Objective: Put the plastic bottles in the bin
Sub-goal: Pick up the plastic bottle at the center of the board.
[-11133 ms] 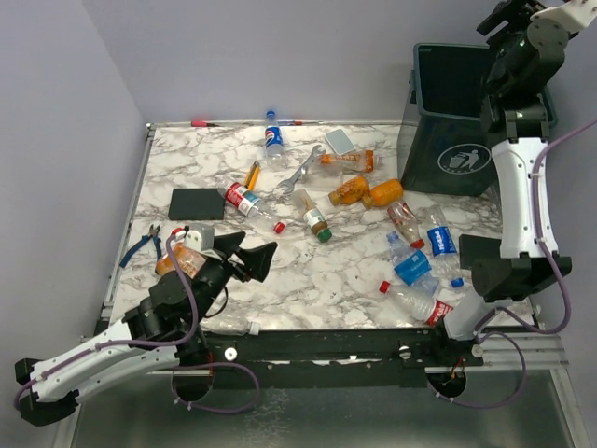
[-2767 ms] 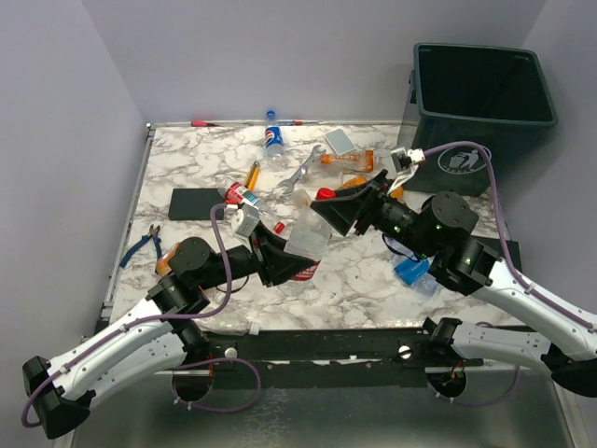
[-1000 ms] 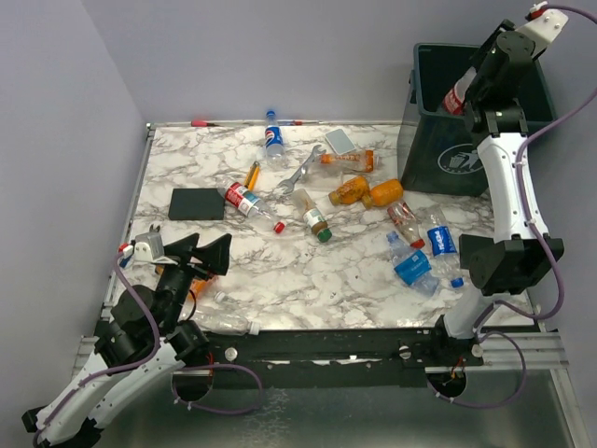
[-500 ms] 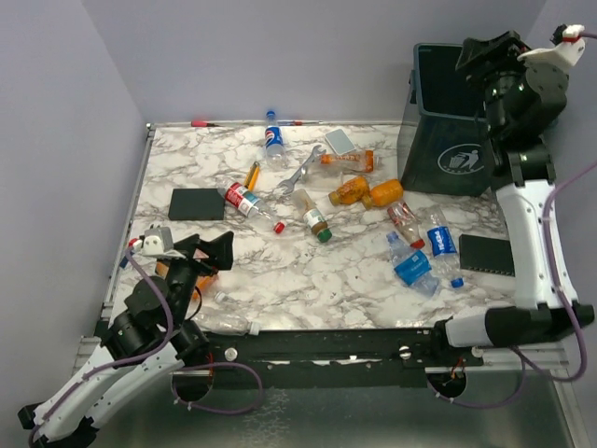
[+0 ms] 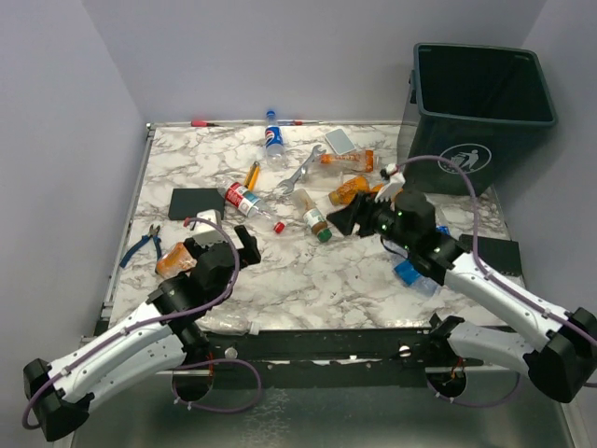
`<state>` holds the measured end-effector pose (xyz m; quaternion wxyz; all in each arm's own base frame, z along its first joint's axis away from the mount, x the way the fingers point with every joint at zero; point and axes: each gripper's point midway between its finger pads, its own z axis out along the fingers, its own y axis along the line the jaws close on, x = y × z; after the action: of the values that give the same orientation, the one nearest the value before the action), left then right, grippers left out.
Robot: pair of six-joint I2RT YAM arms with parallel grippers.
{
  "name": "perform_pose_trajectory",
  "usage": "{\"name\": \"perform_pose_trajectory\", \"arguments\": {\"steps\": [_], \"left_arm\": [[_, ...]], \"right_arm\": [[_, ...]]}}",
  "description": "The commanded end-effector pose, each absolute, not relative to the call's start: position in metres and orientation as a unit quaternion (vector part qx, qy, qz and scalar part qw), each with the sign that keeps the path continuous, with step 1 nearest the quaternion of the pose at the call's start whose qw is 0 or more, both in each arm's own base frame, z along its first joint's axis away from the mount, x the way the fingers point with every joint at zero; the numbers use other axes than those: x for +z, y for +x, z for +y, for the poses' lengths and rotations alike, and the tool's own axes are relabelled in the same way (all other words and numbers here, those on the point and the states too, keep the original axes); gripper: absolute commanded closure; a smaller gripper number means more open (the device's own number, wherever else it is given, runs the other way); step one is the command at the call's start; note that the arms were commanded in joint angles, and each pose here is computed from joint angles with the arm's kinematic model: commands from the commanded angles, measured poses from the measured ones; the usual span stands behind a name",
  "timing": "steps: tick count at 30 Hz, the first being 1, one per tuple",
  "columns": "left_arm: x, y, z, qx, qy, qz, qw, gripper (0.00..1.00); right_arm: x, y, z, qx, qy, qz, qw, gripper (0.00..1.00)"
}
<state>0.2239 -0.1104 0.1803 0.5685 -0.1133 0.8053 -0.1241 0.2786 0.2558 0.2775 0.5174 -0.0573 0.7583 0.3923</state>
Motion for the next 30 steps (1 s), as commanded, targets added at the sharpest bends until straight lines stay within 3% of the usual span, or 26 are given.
{"name": "perform_pose_trajectory", "arguments": {"steps": [1, 4, 7, 10, 21, 30], "left_arm": [[0.175, 0.230, -0.114, -0.124, -0.169, 0.808, 0.551, 0.01], [0.166, 0.231, -0.122, -0.123, -0.161, 0.820, 0.536, 0.01], [0.160, 0.228, -0.129, -0.129, -0.135, 0.832, 0.523, 0.01], [0.164, 0.225, -0.128, -0.127, -0.104, 0.833, 0.529, 0.01], [0.178, 0.214, -0.124, -0.152, -0.059, 0.818, 0.551, 0.01], [0.181, 0.214, -0.124, -0.158, -0.059, 0.814, 0.555, 0.01]], "right_arm": [[0.203, 0.259, 0.259, 0.381, -0.058, 0.813, 0.437, 0.31], [0.165, 0.265, 0.254, 0.331, -0.066, 0.845, 0.414, 0.29], [0.137, 0.275, 0.253, 0.289, -0.076, 0.870, 0.393, 0.15], [0.116, 0.288, 0.256, 0.260, -0.082, 0.883, 0.382, 0.14], [0.075, 0.326, 0.270, 0.196, -0.130, 0.899, 0.370, 0.13], [0.044, 0.334, 0.279, 0.172, -0.169, 0.912, 0.333, 0.18]]}}
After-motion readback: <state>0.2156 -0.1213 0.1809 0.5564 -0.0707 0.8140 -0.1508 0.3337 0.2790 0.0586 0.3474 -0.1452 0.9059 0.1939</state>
